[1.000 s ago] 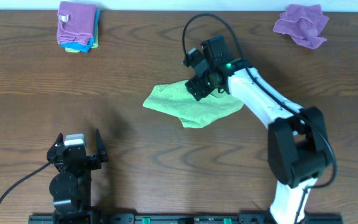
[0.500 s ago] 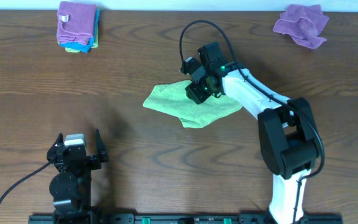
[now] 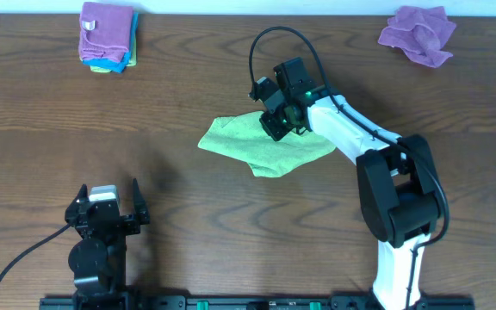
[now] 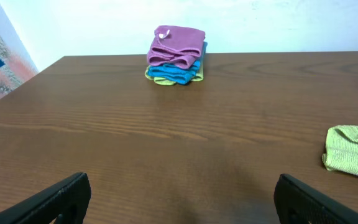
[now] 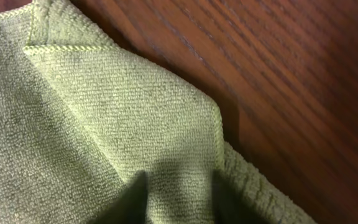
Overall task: Fold the cloth
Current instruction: 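Grasp a corner of the green towel with the right gripper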
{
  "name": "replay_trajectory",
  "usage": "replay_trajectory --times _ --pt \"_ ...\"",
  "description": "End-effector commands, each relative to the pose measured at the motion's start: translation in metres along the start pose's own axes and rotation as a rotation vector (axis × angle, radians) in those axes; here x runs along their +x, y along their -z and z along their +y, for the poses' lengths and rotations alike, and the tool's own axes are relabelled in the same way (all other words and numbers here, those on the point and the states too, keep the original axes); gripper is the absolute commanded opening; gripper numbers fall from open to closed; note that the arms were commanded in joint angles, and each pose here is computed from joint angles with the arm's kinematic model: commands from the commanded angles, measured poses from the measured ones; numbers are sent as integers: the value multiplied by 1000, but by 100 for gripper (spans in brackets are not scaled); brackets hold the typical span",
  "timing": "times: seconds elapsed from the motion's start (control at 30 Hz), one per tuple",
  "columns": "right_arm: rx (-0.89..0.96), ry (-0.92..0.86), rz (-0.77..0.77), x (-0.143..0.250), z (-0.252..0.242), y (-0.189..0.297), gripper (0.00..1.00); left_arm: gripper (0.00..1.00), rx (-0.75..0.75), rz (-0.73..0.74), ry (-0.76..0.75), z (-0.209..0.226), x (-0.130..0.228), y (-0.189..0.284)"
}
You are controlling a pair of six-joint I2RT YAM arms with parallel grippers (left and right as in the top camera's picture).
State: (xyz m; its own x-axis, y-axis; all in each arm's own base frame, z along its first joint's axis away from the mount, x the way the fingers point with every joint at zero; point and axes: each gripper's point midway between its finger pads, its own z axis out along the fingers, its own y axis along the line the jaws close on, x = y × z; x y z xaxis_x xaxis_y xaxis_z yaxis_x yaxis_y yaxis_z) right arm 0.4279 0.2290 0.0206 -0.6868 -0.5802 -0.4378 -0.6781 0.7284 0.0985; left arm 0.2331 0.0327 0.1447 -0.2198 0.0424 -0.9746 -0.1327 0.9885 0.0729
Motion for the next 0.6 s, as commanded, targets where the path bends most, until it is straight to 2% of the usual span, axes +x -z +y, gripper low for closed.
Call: replay_trajectory --times 0.0,0.17,0.57 --pt "0 -2 5 1 3 -5 43 95 -12 34 0 2 15 -3" --pt "41 -1 1 0 -5 -5 44 95 -12 34 0 2 15 -3" --pt "40 -10 12 4 -8 -8 34 95 -12 34 0 2 15 -3"
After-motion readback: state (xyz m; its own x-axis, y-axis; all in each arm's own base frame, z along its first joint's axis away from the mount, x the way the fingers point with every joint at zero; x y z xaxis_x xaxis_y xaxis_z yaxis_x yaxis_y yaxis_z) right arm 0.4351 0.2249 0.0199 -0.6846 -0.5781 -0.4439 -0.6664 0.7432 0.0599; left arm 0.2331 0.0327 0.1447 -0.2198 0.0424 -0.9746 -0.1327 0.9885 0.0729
